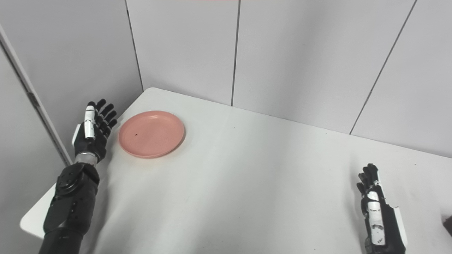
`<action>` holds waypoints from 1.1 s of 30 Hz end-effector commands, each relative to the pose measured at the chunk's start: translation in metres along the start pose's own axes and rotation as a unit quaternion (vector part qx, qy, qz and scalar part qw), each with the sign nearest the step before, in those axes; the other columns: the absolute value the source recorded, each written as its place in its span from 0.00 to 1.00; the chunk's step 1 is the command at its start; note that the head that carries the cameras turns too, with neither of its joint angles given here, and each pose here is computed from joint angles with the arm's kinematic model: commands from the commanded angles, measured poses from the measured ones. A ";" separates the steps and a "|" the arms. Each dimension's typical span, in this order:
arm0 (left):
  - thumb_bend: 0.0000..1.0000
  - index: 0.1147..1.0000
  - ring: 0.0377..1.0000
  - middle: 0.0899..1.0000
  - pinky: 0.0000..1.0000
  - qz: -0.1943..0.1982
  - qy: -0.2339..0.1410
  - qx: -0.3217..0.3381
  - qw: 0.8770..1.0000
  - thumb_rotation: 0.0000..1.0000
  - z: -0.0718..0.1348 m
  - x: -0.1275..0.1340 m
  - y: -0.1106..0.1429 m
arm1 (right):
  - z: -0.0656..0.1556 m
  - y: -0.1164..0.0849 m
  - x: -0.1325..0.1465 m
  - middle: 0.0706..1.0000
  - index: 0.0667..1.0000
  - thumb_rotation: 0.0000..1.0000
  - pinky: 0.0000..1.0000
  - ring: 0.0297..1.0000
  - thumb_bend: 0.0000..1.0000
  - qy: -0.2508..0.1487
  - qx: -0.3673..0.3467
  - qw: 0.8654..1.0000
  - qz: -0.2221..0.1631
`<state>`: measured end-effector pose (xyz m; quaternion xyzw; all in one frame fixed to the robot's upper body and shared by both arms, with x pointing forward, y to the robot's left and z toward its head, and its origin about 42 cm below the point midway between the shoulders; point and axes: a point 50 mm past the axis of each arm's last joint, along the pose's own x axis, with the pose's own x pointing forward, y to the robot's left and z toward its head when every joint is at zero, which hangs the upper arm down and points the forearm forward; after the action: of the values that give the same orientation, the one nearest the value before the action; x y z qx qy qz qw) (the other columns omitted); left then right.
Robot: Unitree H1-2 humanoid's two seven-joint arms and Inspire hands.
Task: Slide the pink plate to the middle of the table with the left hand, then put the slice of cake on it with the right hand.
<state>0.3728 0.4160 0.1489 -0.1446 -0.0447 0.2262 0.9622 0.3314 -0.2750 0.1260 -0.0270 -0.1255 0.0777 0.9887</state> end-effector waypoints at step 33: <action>0.39 0.84 0.87 0.85 0.88 -0.034 0.010 0.022 0.999 1.00 -0.008 -0.002 -0.030 | -0.035 -0.002 -0.045 0.99 1.00 1.00 0.99 0.98 0.36 0.068 0.000 0.998 -0.010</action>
<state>0.3774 0.3927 0.1385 -0.1267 -0.0201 0.2075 0.9698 0.3310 -0.2756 0.1263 -0.0342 -0.1266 0.0784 0.9883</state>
